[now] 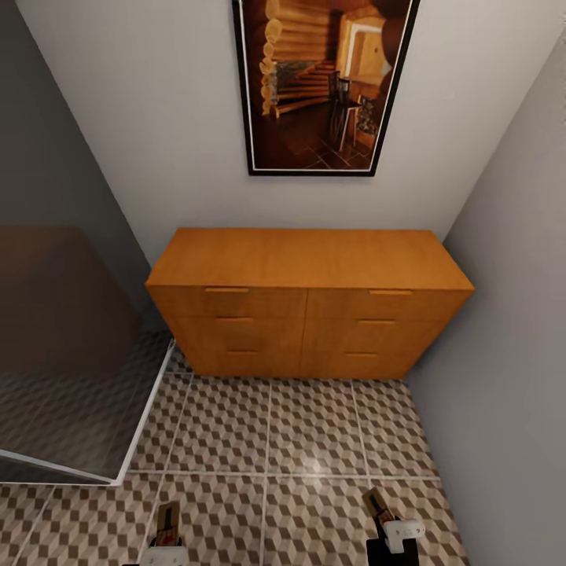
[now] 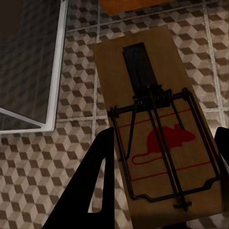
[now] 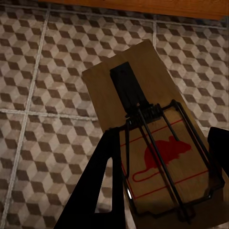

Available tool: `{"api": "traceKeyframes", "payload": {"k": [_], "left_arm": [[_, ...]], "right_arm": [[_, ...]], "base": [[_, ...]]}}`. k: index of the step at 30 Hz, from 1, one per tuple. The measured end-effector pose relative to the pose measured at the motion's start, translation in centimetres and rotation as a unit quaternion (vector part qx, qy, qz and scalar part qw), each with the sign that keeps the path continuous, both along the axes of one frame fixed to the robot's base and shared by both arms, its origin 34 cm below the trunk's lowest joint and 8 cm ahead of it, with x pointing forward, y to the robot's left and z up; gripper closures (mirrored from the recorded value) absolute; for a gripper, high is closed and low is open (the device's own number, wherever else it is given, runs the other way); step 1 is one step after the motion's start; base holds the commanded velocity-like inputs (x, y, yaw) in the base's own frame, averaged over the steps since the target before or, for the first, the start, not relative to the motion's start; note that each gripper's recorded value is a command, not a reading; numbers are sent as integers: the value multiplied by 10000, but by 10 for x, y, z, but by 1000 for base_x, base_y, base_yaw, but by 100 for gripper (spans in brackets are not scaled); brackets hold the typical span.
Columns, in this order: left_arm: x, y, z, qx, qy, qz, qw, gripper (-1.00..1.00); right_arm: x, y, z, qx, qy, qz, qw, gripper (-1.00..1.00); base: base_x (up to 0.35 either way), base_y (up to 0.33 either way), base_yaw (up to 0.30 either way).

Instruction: Take the four mousetraps from the cabinet in the bathroom and place them on the bathroom floor. Make sure all four end up on the same floor surface, and ensure that at least two of them are either under or directly next to the same bathroom sink.

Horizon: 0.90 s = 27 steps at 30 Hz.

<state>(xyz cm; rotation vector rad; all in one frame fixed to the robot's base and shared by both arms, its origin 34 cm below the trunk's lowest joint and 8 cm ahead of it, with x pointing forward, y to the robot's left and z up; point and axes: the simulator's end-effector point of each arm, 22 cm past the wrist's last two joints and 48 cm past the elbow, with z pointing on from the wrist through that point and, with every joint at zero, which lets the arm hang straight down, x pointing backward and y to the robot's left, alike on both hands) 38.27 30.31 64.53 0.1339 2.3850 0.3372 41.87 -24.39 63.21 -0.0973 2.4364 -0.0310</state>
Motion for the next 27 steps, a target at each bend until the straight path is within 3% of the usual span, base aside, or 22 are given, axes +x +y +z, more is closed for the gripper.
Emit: {"api": "traceKeyframes", "payload": {"k": [27], "left_arm": [[15,-1,12,-10,-218,-3,9998,100]], "right_arm": [[16,1,14,3,-233,-3,9997,100]], "base": [[0,0,-67]]}}
